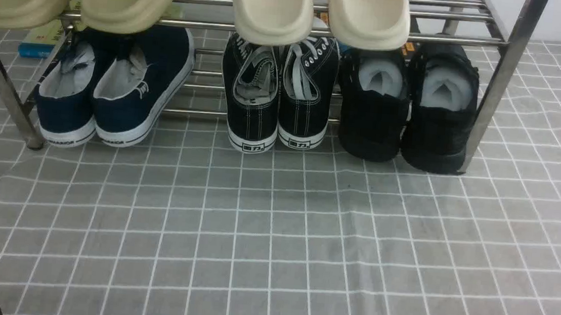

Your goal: Take the shoes off the shelf with your hand from the grey coffee tablecloth.

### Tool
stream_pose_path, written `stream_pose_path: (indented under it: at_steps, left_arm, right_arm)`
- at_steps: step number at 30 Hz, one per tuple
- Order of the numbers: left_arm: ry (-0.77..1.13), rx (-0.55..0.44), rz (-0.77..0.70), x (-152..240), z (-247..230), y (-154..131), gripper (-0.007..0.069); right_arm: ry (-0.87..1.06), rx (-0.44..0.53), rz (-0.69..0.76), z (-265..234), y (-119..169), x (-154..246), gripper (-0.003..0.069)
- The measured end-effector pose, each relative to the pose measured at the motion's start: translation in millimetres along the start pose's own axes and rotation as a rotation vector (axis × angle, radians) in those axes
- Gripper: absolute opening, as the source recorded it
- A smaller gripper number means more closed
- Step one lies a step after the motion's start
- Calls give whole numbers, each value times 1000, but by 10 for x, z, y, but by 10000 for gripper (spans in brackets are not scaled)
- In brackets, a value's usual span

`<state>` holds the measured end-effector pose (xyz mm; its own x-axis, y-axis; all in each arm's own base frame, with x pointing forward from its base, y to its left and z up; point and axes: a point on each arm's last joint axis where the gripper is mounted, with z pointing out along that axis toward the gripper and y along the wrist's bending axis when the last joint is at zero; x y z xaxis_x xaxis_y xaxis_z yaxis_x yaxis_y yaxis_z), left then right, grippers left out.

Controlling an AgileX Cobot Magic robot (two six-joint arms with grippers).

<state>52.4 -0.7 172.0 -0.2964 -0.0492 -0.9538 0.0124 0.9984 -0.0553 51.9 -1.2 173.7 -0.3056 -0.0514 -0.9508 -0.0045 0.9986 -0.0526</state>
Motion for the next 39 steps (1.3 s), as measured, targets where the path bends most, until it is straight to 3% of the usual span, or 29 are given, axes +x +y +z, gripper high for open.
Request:
stream_pose_path:
  at_steps: [25,39]
  left_arm:
    - [0,0,0,0,0,0,240]
    - [0,0,0,0,0,0,240]
  right_arm:
    - [0,0,0,0,0,0,239]
    - [2,36,-87,-1,-33,1,239]
